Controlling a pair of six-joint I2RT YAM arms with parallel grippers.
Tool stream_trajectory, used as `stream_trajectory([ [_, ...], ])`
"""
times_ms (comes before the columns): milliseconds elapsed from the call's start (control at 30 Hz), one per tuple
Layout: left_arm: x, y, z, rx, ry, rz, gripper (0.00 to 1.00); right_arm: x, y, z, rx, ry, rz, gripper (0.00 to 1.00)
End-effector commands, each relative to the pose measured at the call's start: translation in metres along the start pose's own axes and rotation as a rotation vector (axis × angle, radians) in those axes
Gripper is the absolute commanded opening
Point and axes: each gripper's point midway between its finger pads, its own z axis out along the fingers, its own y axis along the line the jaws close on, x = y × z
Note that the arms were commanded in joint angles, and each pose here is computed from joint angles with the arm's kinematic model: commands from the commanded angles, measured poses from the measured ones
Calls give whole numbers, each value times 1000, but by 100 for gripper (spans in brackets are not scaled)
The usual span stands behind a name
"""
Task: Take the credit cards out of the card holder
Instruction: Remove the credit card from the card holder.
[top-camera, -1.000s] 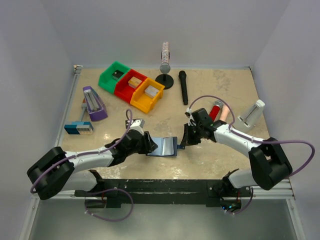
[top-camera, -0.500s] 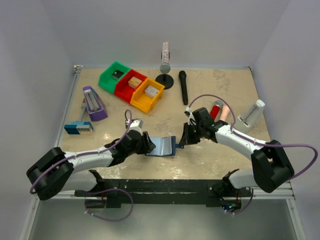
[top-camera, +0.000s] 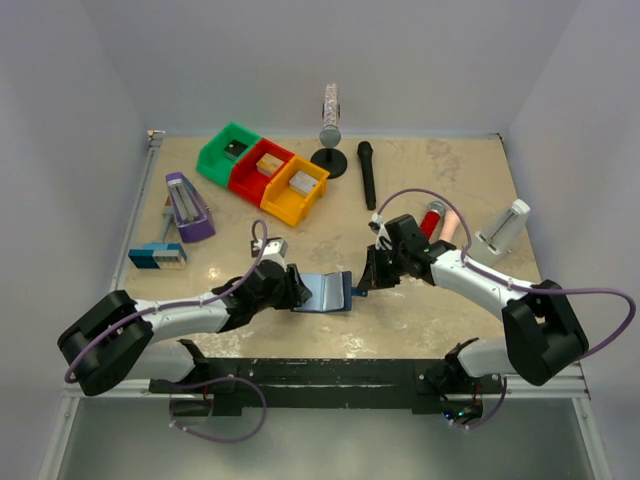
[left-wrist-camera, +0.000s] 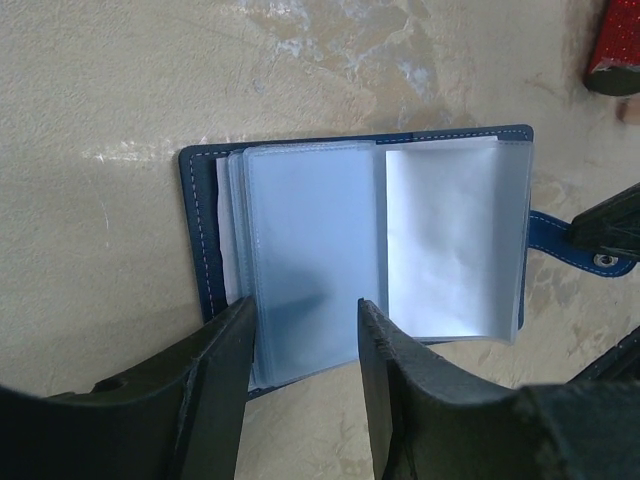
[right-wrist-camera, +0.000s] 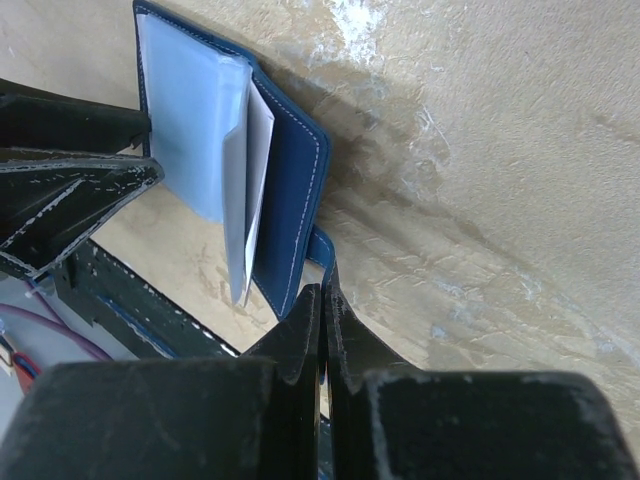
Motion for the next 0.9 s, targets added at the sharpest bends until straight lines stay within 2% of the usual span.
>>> stream_trajectory([
  [0, -11, -19, 2, 61, -16, 5, 49, -10, 12, -1, -49, -23, -35, 0],
  [400, -10, -50, 6, 194, 28, 45, 48, -8, 13, 0, -57, -6, -26, 0],
  [867, -18, -61, 2, 233, 10, 59, 48, -9, 12, -1, -44, -3, -31, 0],
])
